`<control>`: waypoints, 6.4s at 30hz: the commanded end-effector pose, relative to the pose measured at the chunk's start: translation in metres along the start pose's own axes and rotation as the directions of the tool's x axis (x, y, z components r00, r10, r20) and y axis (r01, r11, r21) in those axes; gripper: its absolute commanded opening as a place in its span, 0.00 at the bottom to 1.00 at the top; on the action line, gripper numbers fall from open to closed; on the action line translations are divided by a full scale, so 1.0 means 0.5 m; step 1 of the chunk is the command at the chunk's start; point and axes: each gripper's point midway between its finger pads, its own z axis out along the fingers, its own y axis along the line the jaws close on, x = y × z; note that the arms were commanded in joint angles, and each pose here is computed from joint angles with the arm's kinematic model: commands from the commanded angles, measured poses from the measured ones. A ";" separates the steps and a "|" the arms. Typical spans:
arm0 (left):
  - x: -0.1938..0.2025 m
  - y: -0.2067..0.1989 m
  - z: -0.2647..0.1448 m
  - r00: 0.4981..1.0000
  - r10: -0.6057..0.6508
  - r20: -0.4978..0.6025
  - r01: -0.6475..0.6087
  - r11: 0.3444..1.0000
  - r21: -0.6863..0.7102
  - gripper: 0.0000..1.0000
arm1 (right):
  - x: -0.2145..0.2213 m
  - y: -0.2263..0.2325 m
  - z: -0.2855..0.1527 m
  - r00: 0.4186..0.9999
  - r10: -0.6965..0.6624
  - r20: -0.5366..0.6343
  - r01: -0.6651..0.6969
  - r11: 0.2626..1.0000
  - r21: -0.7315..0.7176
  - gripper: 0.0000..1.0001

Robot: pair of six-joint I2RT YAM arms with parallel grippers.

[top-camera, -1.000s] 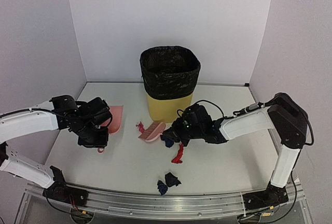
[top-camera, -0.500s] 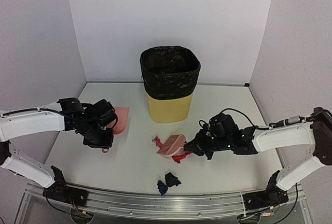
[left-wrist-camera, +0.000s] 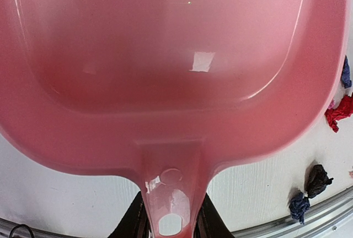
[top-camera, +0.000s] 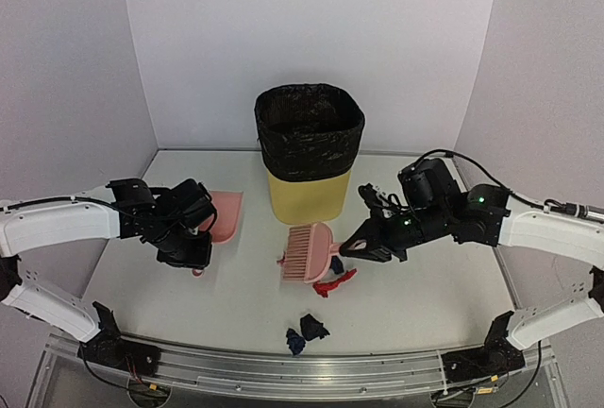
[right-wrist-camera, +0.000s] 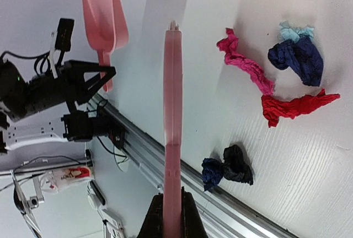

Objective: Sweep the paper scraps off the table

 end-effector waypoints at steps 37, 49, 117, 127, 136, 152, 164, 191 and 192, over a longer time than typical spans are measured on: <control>0.035 -0.016 0.039 0.990 0.121 -0.073 -0.118 0.992 0.042 0.00 | 0.003 -0.056 0.043 0.800 -0.423 -0.426 0.437 0.897 -0.069 0.00; -0.012 -0.034 0.034 0.988 0.157 -0.009 -0.157 0.988 0.016 0.00 | -0.093 -0.044 0.096 0.984 0.018 -0.175 0.002 0.994 0.113 0.00; 0.196 -0.126 0.110 0.617 0.623 -0.481 -0.594 0.769 0.234 0.00 | 0.019 -0.248 -0.273 0.949 0.253 -0.190 -0.022 0.650 0.760 0.00; 0.184 -0.158 0.125 0.572 0.662 -0.484 -0.628 0.733 0.261 0.00 | -0.075 -0.246 -0.163 0.930 0.196 -0.311 0.099 0.683 0.724 0.00; 0.176 -0.170 0.130 0.548 0.676 -0.492 -0.645 0.717 0.266 0.00 | -0.101 -0.187 -0.014 0.875 0.138 -0.464 0.120 0.867 0.484 0.00; 0.170 -0.184 0.141 0.541 0.691 -0.479 -0.654 0.704 0.277 0.00 | -0.120 -0.112 0.077 0.811 -0.166 -0.561 0.400 0.858 0.324 0.00; 0.162 -0.200 0.141 0.569 0.697 -0.437 -0.644 0.708 0.290 0.00 | -0.133 -0.038 0.094 0.856 -0.141 -0.497 0.292 0.926 0.240 0.00; 0.103 -0.218 0.113 0.710 0.641 -0.290 -0.604 0.767 0.217 0.00 | -0.172 0.026 -0.005 0.945 -0.205 -0.256 0.281 0.910 0.306 0.00; 0.098 -0.218 0.110 0.718 0.636 -0.283 -0.600 0.771 0.211 0.00 | -0.171 0.036 -0.012 0.945 -0.213 -0.247 0.282 0.915 0.289 0.00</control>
